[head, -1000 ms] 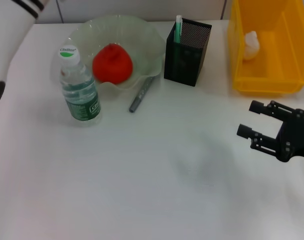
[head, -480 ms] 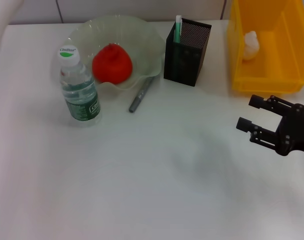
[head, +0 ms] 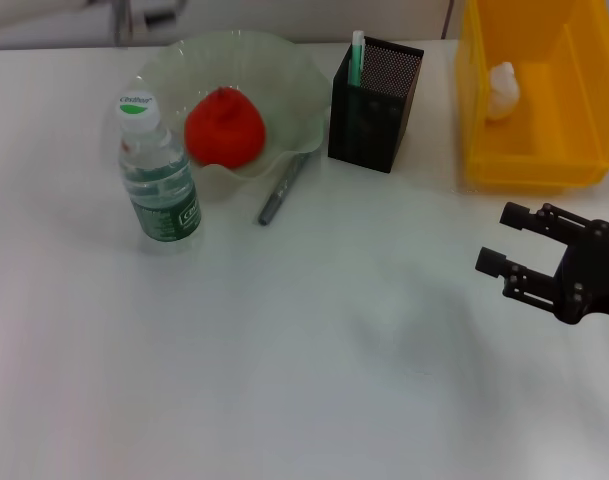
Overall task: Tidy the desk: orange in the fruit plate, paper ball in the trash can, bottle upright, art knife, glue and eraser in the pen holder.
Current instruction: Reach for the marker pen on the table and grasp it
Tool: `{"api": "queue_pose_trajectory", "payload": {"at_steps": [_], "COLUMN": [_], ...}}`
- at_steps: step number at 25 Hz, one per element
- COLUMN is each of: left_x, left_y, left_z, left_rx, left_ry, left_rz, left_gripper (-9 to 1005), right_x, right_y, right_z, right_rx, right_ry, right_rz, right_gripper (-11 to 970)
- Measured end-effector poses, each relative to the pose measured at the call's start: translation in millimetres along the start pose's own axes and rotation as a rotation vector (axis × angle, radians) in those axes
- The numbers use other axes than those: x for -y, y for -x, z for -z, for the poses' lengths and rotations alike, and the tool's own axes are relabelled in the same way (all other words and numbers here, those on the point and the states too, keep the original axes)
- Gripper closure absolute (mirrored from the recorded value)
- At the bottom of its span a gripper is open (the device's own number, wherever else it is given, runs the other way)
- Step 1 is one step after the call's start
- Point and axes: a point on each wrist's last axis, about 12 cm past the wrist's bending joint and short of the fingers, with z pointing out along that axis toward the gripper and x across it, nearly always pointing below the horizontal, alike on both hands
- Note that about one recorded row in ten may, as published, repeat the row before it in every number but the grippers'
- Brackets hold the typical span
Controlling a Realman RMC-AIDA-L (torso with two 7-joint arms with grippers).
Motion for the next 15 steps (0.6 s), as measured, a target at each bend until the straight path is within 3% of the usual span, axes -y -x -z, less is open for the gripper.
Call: {"api": "queue_pose_trajectory", "payload": {"at_steps": [1, 5, 9, 15], "left_x": [5.6, 9.0, 14.5, 18.7], "left_y": [-7.7, -13.7, -39.0, -72.9], "left_z": [2.7, 6.1, 17.2, 14.4], "left_rx": [-0.089, -0.165, -0.358, -0.489], "left_ry": [-0.084, -0.149, -0.253, -0.297], "left_rz": [0.015, 0.035, 0.093, 0.159], "left_gripper": [191, 190, 191, 193], "right_x": [-0.5, -1.3, -2.2, -3.1], "right_y": [-0.7, -2.4, -4.5, -7.0], "right_z": [0.6, 2.6, 4.6, 6.6], "right_rx": [-0.004, -0.02, -0.04, -0.057], "right_ry": [0.001, 0.009, 0.018, 0.016], "right_rz": [0.0, 0.003, 0.004, 0.025], "right_gripper": [264, 264, 264, 264]}}
